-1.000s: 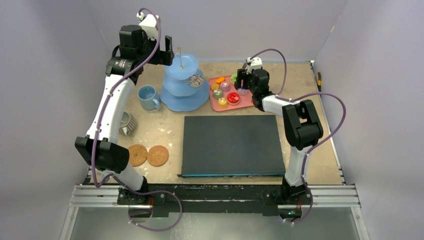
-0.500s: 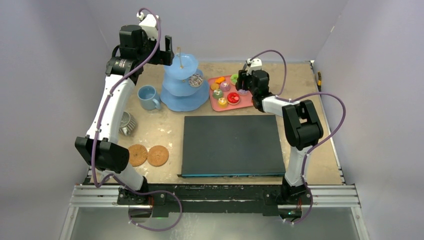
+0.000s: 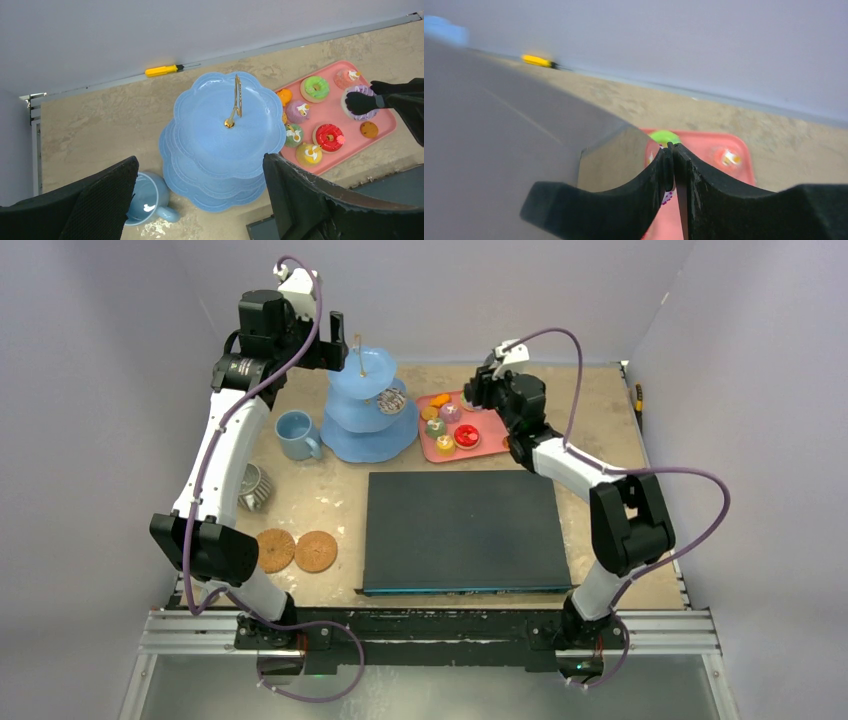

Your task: Serve the afternoon tea

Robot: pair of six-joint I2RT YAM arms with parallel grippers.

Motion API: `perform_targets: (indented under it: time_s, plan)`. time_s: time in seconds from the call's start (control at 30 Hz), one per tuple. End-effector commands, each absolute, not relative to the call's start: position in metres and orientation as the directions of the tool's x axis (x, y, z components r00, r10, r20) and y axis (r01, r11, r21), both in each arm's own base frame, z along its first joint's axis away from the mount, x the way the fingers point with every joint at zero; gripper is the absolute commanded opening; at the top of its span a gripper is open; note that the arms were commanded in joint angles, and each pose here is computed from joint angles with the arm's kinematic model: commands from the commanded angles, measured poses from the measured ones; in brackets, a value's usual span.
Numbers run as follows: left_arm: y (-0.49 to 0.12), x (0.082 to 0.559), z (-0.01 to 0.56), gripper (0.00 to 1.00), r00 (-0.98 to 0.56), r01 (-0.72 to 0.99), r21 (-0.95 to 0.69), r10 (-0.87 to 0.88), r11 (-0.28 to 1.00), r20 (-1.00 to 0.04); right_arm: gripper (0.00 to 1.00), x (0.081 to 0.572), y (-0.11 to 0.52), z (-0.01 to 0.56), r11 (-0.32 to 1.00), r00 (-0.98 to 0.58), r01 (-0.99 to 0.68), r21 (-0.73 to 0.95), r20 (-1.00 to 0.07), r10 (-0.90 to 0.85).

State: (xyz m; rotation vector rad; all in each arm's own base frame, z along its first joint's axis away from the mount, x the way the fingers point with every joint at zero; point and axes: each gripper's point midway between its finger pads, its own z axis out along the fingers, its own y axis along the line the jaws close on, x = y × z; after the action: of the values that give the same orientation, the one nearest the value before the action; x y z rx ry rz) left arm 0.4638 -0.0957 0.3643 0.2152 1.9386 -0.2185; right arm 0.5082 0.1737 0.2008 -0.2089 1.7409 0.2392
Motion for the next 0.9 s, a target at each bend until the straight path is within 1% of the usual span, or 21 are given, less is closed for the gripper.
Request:
perform_targets:
  time_s: [0.0, 0.1, 0.2, 0.37, 0.6, 0.87]
  plan:
    - [-0.094, 0.464, 0.38, 0.94, -0.318, 0.259, -0.045, 0.041, 0.965, -0.947, 0.48, 0.481, 0.236, 0.246, 0.917, -0.064, -0.399, 0.021, -0.998, -0.005]
    - [-0.094, 0.464, 0.381, 0.94, -0.317, 0.257, -0.047, 0.038, 0.965, -0.948, 0.49, 0.463, 0.27, 0.241, 0.88, -0.077, -0.471, 0.059, -0.997, 0.025]
    - [-0.094, 0.463, 0.382, 0.94, -0.315, 0.258, -0.045, 0.04, 0.965, -0.948, 0.49, 0.453, 0.291, 0.232, 0.847, -0.105, -0.519, 0.117, -0.992, 0.072]
    - [-0.092, 0.462, 0.384, 0.94, -0.311, 0.254, -0.041, 0.041, 0.966, -0.949, 0.49, 0.443, 0.321, 0.215, 0.803, -0.131, -0.578, 0.145, -0.988, 0.084]
    - [-0.092, 0.461, 0.386, 0.94, -0.308, 0.253, -0.036, 0.045, 0.967, -0.95, 0.49, 0.451, 0.338, 0.192, 0.78, -0.169, -0.593, 0.2, -0.978, 0.123]
    - [-0.091, 0.462, 0.384, 0.94, -0.313, 0.252, -0.034, 0.048, 0.967, -0.949, 0.49, 0.471, 0.353, 0.186, 0.773, -0.158, -0.591, 0.23, -0.973, 0.169]
